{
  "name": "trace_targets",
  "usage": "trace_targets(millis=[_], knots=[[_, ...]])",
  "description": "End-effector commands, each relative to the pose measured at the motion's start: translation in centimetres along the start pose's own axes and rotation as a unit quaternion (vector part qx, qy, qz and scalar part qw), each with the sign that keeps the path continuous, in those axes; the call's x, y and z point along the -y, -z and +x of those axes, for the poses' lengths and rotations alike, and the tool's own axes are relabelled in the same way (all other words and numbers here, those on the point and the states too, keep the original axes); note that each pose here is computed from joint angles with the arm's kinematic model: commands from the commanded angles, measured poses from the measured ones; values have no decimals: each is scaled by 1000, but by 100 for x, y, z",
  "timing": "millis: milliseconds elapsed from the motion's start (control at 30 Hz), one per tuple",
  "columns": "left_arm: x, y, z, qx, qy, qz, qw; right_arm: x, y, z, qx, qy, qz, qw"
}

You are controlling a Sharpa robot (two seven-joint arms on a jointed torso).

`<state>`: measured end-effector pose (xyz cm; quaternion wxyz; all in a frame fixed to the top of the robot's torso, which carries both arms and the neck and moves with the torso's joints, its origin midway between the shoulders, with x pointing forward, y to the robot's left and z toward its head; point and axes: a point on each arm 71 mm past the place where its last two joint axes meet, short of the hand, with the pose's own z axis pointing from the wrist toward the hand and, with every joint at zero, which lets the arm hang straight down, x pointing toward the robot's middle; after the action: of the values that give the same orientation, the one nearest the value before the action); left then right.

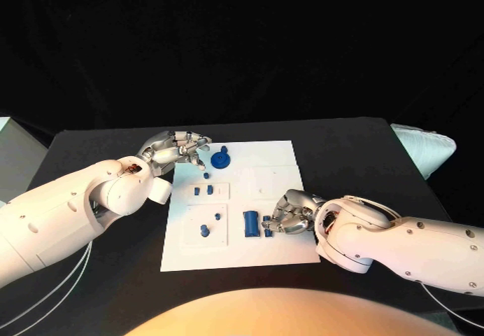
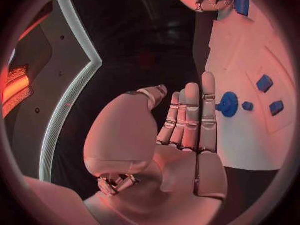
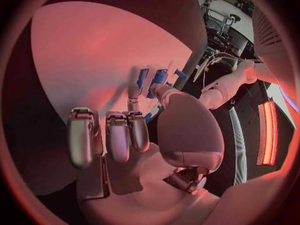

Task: Assemble the parts on the task board

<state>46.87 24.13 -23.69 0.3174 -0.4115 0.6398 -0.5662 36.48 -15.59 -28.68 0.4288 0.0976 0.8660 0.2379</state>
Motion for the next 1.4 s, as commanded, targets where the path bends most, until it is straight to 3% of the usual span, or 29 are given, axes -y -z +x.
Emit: trace_targets(millis=[33,267,433,600,833,933,1167,1200,1400], knots=[[5,-7,26,-9,1,3,1000,9,15,-9,3,-2,-11,1000],[1,-11,8,-4,2,7,1000,92,38,-116,40,-36,-35,998],[0,-24,-39,13,8,21,1000,219,-17,-320,92,-89,-90,988],[9,-43,-124,48,26,53,997,431,-176,-587,147,-155,-144,966],[-17,-73,-260,99,54,85,990,668,-427,-1035,213,-258,-157,929],[-39,-90,-315,119,62,95,986,692,-525,-1152,221,-290,-162,917],[-93,-135,-399,164,64,109,978,673,-705,-1262,213,-331,-180,901],[-118,-139,-343,122,55,78,988,710,-679,-1243,227,-278,-142,923],[-86,-160,-275,130,53,81,987,642,-653,-1239,234,-298,-147,913]])
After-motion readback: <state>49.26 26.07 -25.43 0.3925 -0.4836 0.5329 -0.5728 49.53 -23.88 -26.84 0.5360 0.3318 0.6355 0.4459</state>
